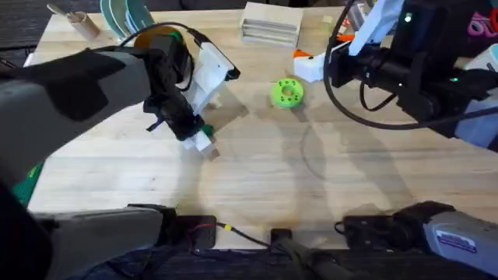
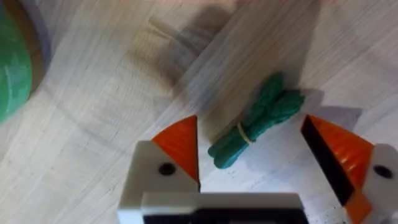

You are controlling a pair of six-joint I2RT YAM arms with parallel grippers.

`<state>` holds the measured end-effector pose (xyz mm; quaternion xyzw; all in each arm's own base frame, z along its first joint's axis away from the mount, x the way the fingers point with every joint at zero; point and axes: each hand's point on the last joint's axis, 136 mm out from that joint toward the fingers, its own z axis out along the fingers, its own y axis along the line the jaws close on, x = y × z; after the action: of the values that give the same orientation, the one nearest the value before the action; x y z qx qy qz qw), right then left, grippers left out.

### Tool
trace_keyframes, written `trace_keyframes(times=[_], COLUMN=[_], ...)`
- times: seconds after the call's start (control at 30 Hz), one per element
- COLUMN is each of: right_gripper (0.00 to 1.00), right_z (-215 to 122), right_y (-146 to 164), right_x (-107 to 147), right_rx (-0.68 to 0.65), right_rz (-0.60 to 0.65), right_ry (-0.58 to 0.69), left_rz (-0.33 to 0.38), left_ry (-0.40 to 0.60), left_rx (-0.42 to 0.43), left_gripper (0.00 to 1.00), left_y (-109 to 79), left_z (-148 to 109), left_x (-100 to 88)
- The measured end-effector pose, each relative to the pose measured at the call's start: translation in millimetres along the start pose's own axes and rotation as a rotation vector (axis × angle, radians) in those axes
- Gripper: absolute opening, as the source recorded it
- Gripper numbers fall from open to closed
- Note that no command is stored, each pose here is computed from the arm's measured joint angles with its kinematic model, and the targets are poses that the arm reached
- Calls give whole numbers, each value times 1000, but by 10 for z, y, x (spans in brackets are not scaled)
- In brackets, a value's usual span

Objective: Pick up the gripper from the table and insert it into the empty holder that is missing its gripper. Then pick up a screw, insert it into the mounting hole, and use the screwdriver to tighten it. Finally, clean up the table by picking up the vegetable and placing it into the bucket.

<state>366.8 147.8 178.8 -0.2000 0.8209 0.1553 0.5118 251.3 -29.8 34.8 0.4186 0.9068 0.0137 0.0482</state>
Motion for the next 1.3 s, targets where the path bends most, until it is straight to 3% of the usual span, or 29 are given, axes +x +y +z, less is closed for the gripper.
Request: trace_keyframes(times=[0.1, 0.13, 0.2, 0.23, 0.33, 0.67, 0.8, 1.0, 1.13, 1.3], right_gripper=[992, 994, 994, 994, 994, 993, 993, 994, 994, 994], right_z=[0, 0, 1, 1, 1, 1, 1, 0, 1, 1], right_y=[0, 0, 0, 0, 0, 0, 0, 0, 0, 0], right_x=[1, 2, 2, 2, 2, 3, 2, 1, 2, 3], right_rx=[0, 0, 0, 0, 0, 0, 0, 0, 0, 0], right_rz=[0, 0, 0, 0, 0, 0, 0, 0, 0, 0], right_ry=[0, 1, 1, 1, 1, 1, 1, 0, 1, 1], left_rz=[4, 6, 13, 11, 14, 14, 14, -7, -112, -329], left_ry=[6, 8, 7, 6, 4, -16, -100, -297, -413, -524], left_rx=[11, 20, 16, 16, 18, 0, -80, -267, -384, -487], left_gripper=[995, 664, 430, 221, 24, 20, 20, 20, 20, 20], left_y=[-10, -29, -21, -21, -25, -2, 159, 600, 992, 1465], left_z=[24, 23, 23, 23, 22, -47, -336, -958, -1279, -1517], left_x=[2, 8, 4, 3, -1, -25, -199, -613, -737, -639])
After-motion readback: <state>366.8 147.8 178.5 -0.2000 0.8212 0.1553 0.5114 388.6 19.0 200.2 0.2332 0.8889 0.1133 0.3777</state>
